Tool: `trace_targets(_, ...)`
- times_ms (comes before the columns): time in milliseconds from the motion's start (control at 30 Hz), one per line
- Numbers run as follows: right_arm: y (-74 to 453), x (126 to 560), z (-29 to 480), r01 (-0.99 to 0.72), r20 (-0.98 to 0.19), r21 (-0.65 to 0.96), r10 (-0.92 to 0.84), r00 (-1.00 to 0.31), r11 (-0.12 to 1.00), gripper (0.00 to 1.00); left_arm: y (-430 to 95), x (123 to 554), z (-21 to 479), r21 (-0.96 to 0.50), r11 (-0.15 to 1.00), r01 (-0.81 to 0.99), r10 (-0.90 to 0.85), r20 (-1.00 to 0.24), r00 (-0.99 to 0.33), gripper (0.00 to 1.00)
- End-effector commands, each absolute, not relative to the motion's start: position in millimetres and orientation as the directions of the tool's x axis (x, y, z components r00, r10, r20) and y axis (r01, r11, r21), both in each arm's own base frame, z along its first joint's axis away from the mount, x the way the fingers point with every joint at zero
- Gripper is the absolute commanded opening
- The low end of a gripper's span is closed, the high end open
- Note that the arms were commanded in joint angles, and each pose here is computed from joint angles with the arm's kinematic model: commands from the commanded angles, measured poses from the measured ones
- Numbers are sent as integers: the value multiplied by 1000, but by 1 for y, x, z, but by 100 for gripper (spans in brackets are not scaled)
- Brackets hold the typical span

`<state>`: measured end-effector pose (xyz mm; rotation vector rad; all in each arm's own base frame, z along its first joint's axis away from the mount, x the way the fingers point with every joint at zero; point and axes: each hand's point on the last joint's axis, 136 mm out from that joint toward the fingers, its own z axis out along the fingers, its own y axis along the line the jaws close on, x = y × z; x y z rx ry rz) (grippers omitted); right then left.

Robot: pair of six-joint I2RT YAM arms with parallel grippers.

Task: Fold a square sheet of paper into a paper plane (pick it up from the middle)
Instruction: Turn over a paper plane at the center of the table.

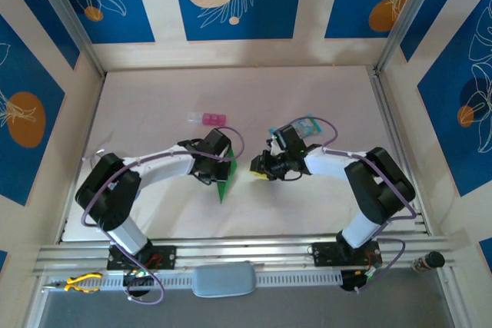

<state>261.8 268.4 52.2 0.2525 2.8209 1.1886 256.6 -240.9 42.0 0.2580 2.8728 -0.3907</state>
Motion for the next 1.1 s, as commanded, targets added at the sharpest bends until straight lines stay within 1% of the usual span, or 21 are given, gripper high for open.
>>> trace_targets(0,260,257,51,132,-2,702,188,-982,700,30,-225,261,40,-116,975,191,162,-224,-961,8)
trace_targets(167,258,255,50,139,0,701,195,-981,700,30,-229,263,31,-95,978,184,166,-175,-971,10)
trace_targets(533,256,253,47,150,10,694,200,-980,704,30,-235,262,17,-91,980,176,166,-109,-980,12)
trace_targets(867,258,252,43,155,24,695,193,-981,703,30,-240,262,17,-115,980,165,154,-106,-982,17)
trace_targets(1067,259,252,41,156,26,693,191,-981,703,30,-241,262,15,-100,981,167,156,-103,-982,19)
